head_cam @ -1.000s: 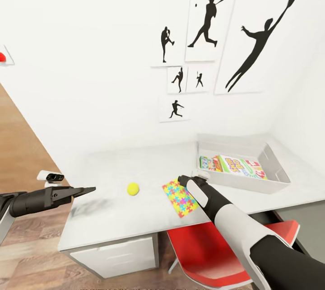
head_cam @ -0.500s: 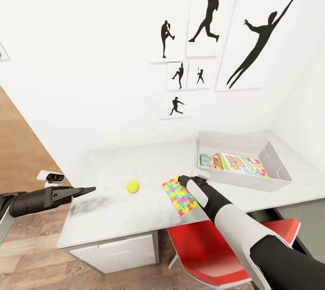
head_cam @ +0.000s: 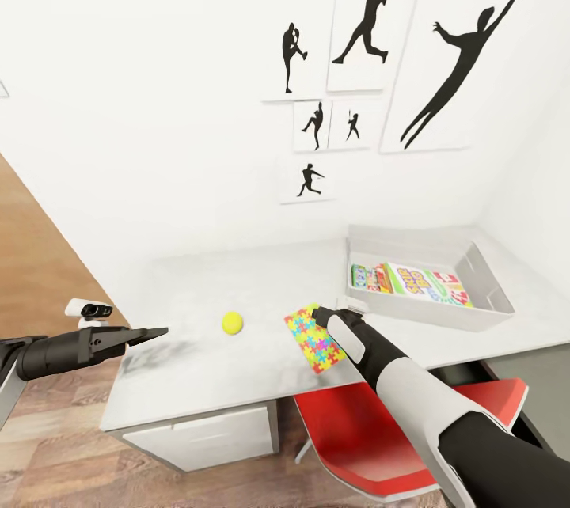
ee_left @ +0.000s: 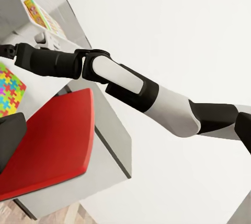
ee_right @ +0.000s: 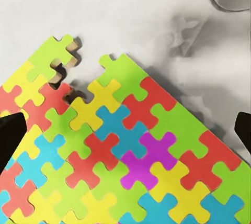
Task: Put all the toys in the child's room - the three board games (two on the bed and one on the table), the two jigsaw puzzles on the table, and the tennis ball on the table - inside the toy box on the table in the child's room.
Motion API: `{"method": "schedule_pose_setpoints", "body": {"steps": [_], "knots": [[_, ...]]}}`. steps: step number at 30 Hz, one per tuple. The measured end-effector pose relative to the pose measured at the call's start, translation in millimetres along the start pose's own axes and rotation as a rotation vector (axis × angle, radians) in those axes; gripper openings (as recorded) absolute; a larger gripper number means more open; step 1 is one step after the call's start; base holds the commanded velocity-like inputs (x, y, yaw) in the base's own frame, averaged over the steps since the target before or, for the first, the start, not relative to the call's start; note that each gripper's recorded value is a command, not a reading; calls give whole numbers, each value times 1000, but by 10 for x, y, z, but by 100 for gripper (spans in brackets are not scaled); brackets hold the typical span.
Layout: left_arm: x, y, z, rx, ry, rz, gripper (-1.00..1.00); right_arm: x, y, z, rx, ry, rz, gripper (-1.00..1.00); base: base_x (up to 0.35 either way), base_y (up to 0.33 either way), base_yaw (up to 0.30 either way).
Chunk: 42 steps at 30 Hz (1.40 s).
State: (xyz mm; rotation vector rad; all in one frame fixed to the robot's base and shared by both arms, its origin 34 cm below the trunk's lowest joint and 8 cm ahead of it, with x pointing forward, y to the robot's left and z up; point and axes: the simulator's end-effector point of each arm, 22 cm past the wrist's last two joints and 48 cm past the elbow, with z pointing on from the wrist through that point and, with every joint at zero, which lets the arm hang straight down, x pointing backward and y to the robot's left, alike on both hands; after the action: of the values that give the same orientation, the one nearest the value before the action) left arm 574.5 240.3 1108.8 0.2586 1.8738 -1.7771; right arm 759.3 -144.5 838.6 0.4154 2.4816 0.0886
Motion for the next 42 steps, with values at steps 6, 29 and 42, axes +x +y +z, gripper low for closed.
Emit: {"method": "schedule_pose_setpoints", "body": {"steps": [6, 29, 42], "knots": [[14, 43, 2, -2, 1, -9, 100, 47, -17, 41, 3, 9, 0, 100, 0, 0, 0], [46, 136, 5, -7, 3, -29, 100, 144, -44, 127, 8, 25, -1, 100, 34, -20, 0], [61, 171, 5, -9, 4, -37, 100, 176, -63, 158, 15, 31, -11, 100, 0, 0, 133]]}}
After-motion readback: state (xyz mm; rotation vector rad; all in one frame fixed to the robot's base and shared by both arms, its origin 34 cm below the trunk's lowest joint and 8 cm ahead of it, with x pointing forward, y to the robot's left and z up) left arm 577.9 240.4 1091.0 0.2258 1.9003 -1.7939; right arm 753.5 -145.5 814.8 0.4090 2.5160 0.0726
